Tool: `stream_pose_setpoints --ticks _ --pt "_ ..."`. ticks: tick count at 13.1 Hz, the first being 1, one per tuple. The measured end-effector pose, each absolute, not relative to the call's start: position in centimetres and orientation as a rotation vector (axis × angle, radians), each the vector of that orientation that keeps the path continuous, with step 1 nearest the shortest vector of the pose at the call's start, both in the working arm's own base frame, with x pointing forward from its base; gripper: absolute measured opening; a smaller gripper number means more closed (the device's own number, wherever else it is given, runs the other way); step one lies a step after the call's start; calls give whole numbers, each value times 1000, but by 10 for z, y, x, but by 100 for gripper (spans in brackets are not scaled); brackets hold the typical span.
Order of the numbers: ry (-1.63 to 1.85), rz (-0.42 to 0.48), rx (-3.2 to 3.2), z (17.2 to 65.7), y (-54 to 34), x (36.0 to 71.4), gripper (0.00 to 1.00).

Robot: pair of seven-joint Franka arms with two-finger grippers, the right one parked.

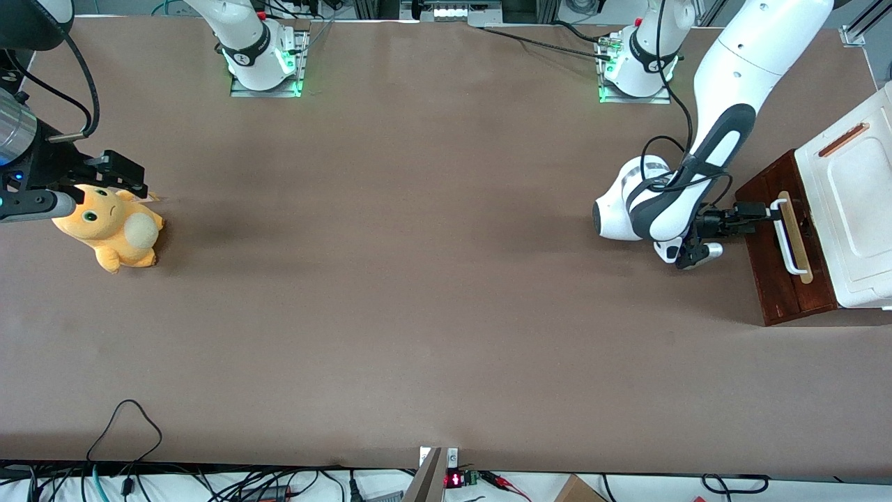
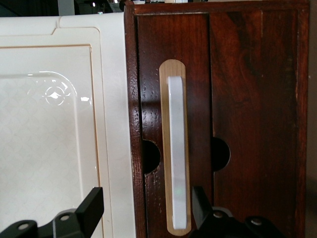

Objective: Open lower drawer with left arm only
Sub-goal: 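Close the left gripper around the white bar handle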

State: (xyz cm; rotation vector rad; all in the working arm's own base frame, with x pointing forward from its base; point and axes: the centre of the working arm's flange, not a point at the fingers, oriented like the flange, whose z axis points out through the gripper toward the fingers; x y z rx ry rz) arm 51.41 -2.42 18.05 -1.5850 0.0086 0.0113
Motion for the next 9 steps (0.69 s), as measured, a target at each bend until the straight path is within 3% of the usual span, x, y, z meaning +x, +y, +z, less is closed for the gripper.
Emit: stream_pose_setpoints --ticks 5,9 --pt "15 -24 -1601 173 -4 523 80" --pt "24 -3 -1610 159 10 522 77"
